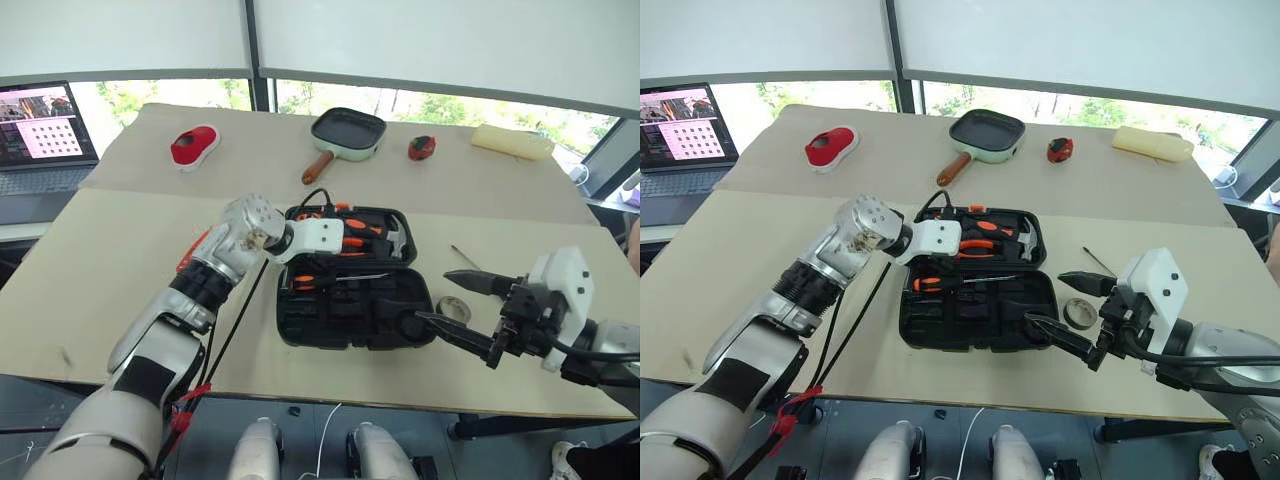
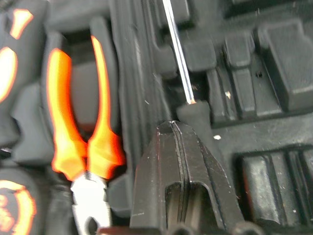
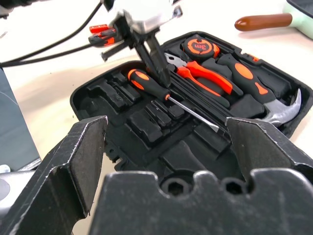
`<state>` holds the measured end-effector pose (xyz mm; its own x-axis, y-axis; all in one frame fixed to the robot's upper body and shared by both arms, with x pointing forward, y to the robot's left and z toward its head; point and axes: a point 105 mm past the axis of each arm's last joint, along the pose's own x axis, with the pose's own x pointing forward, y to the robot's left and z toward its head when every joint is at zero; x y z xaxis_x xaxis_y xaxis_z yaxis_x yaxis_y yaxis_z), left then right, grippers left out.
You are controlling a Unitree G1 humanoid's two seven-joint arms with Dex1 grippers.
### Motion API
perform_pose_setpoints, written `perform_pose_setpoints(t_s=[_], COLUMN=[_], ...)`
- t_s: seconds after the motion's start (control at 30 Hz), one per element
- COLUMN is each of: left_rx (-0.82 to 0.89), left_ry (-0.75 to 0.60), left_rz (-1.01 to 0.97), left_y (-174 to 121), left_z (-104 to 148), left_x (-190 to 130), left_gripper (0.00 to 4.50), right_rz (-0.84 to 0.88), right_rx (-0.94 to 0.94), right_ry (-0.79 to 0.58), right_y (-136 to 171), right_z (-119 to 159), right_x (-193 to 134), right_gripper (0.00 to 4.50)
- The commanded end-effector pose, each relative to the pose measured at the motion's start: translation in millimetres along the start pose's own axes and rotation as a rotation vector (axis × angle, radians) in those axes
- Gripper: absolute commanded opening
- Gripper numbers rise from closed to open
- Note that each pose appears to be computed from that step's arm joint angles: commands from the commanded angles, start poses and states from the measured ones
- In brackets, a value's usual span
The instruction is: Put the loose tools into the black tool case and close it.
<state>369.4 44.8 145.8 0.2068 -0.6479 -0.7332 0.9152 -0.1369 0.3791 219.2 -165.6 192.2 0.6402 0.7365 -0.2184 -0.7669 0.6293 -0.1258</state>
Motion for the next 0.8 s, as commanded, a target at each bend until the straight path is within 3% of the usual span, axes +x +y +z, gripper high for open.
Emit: perform_pose_setpoints(t_s=[0.03,0.47,0.8], left_rx=[0.059,0.145,0.144], left_ry=[-0.022,0.085,0.08], left_rz=[0.002,-0.064,-0.078], left_y=[-0.3,-23.9,-26.4], left_z=[12.0,-17.0,-15.7], left_x=[-2.4,22.4,32.0], left_gripper=[0.02,0.02,0.02], right_rz=[-0.015,-0.016,-0.029], right_rx=[-0.032,-0.032,-0.031], right_ry=[-0.035,-0.023,-0.011], right_y=[-0.8,1.0,-0.5], right_z=[6.7,3.5,-0.4], right_x=[-2.0,-2.4,-1.8], right_gripper=[4.5,4.5,4.5])
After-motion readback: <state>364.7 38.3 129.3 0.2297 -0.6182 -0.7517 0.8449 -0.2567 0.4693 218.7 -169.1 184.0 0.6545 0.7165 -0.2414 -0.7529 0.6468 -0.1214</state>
